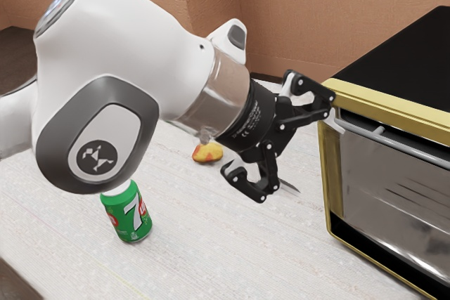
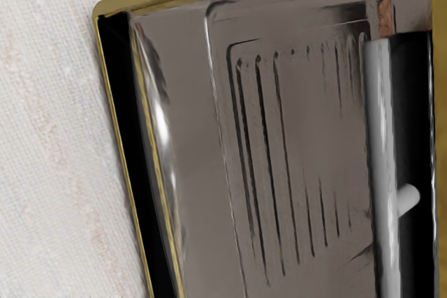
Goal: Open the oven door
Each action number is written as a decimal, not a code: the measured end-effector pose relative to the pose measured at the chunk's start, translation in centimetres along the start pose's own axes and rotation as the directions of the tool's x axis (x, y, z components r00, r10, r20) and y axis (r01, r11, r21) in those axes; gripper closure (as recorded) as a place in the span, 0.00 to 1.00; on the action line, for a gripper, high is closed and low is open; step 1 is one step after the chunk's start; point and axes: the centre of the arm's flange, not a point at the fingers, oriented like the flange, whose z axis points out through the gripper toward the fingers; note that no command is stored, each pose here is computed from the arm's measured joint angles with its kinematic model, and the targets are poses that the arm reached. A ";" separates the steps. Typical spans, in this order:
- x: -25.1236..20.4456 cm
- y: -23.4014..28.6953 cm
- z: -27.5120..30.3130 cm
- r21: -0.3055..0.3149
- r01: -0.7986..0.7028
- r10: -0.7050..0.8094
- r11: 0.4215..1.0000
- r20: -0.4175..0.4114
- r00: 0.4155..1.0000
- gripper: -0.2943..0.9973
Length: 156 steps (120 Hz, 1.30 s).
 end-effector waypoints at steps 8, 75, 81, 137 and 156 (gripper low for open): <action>0.1 0.6 0.1 -0.023 0.045 -0.045 0.999 -0.001 0.999 0.23; 0.6 3.0 2.8 -0.067 0.237 -0.239 0.969 -0.026 0.971 0.23; 0.7 2.4 3.6 -0.053 0.249 -0.251 0.967 -0.029 0.968 0.23; 1.8 1.1 7.4 -0.008 0.328 -0.328 0.945 -0.023 0.945 0.23; 1.9 -5.8 5.3 0.001 0.329 -0.327 0.944 -0.092 0.940 0.23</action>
